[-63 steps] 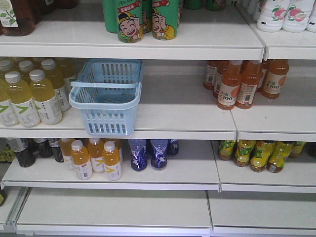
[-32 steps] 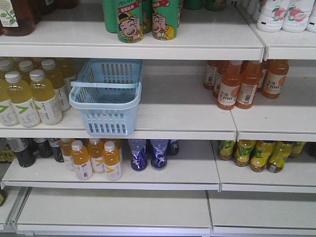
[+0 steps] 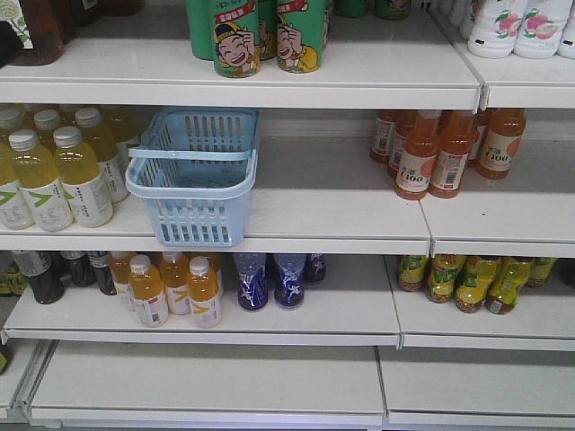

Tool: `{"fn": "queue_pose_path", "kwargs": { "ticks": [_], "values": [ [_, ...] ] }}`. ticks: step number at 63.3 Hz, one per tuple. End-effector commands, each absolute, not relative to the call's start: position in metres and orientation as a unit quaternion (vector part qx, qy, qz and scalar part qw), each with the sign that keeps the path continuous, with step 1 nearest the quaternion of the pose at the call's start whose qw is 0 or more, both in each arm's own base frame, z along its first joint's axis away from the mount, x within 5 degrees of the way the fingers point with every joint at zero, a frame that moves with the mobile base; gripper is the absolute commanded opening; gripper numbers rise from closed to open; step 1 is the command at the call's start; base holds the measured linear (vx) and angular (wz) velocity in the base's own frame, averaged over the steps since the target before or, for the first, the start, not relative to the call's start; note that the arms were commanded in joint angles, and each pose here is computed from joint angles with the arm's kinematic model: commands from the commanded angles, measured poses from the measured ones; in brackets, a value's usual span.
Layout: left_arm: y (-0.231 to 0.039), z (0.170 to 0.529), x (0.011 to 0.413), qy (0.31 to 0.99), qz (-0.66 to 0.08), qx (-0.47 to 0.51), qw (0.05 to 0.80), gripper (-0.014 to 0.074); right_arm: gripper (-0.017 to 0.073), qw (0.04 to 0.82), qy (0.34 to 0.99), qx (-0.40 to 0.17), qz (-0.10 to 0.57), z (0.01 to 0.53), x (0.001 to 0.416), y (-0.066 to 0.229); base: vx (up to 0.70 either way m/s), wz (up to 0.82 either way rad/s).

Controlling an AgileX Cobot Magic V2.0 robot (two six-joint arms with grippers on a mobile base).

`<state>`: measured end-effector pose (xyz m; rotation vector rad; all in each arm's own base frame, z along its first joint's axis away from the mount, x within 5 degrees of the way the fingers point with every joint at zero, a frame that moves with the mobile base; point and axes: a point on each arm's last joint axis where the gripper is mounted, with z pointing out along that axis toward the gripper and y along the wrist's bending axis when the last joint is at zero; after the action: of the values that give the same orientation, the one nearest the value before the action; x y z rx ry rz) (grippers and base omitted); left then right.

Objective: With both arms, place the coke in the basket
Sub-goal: 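Reach the left gripper to the light-blue basket's handle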

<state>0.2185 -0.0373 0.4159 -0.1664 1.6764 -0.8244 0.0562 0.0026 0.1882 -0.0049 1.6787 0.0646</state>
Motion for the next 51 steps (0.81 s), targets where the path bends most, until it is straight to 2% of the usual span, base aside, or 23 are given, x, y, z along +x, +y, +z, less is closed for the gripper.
{"fn": "queue_pose_path", "kwargs": {
  "ticks": [1,22,31,39,51],
  "values": [
    [-0.036,0.412,0.237,0.726,-0.34,-0.066,0.594,-0.0007,-0.0005,0.697,0.717,-0.006,0.023,0.192,0.056,0.002,0.0,0.0],
    [-0.034,0.338,0.308,0.796,-0.324,-0.12,0.498,-0.0004,-0.0005,0.697,0.717,-0.006,0.023,0.192,0.056,0.002,0.0,0.0],
    [-0.036,0.313,0.327,0.799,-0.358,-0.165,0.455,0.0029,-0.0005,0.697,0.717,-0.006,0.023,0.192,0.056,0.002,0.0,0.0],
    [-0.04,0.296,0.341,0.786,-0.401,-0.199,0.426,0.0134,-0.0005,0.697,0.717,-0.006,0.023,0.192,0.056,0.002,0.0,0.0],
    [-0.046,0.278,0.361,0.773,-0.453,-0.217,0.389,0.04,-0.0005,0.697,0.717,-0.006,0.023,0.192,0.056,0.002,0.0,0.0]
  ]
}}
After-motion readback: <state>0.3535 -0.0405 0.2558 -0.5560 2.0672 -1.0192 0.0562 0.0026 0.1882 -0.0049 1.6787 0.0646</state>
